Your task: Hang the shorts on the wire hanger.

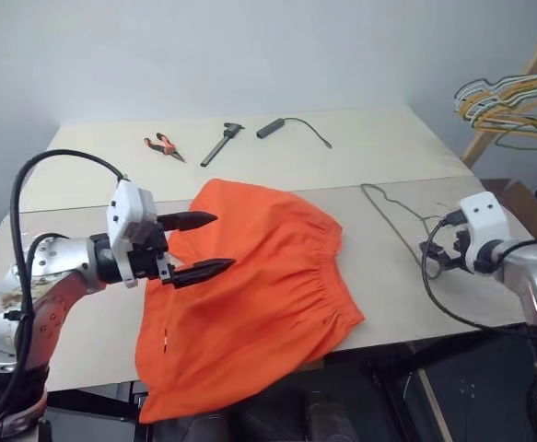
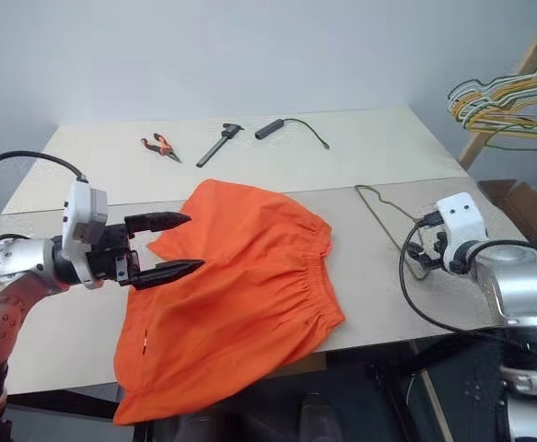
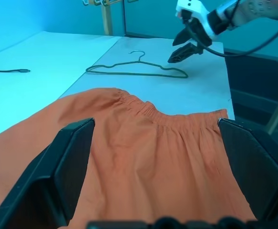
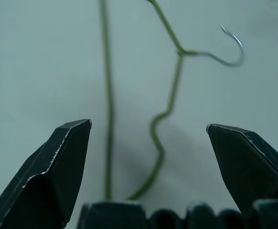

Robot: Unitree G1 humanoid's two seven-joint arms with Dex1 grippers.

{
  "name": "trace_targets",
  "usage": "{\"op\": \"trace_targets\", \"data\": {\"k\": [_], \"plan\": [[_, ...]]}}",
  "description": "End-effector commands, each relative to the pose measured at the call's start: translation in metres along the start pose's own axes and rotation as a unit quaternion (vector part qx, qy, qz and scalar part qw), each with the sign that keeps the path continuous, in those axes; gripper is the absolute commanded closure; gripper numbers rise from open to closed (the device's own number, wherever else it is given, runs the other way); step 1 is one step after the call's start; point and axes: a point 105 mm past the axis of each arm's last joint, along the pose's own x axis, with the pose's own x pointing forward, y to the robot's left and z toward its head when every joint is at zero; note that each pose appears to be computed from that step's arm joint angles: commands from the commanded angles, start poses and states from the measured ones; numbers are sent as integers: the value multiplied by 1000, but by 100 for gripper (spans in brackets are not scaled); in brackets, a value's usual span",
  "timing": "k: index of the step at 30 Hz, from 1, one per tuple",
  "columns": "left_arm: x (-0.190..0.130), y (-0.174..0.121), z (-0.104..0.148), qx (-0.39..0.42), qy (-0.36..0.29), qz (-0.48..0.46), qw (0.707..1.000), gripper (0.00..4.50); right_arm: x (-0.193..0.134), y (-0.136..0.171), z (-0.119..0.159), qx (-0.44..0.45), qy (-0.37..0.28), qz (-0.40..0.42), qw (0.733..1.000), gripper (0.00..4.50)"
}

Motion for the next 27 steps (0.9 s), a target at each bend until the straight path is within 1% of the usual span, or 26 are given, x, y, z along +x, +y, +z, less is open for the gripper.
{"op": "trace_targets", "data": {"k": [1, 6, 10, 13, 19, 20, 21, 22, 24, 25, 27], "plan": [[0, 0, 7, 15, -8, -4, 1000, 1, 0, -21, -6, 50, 39, -40, 997, 0], [-1, -3, 3, 19, 0, -10, 1000, 1, 5, -11, -12, 89, 74, -8, 993, 0], [0, -4, 2, 23, 2, -12, 1000, 1, 10, -10, -19, 128, 107, -5, 986, 0], [-1, -5, 3, 26, 4, -16, 1000, 0, 13, -9, -25, 177, 137, 0, 975, 54], [-4, -8, 3, 30, 10, -23, 999, 0, 12, -1, -27, 218, 161, 20, 962, 269], [-5, -9, 4, 32, 12, -25, 999, 0, 11, 2, -28, 219, 166, 24, 961, 284], [-5, -10, 4, 33, 13, -27, 999, 0, 10, 4, -28, 222, 170, 28, 960, 336], [-6, -10, 4, 34, 15, -28, 999, 0, 9, 7, -28, 227, 173, 34, 958, 363], [-5, -11, 5, 36, 16, -30, 999, 0, 7, 11, -27, 227, 174, 40, 957, 438], [-5, -11, 6, 37, 17, -31, 999, 0, 6, 12, -26, 229, 174, 42, 957, 449], [-5, -11, 6, 38, 18, -33, 999, 0, 5, 13, -25, 230, 173, 43, 957, 449]]}}
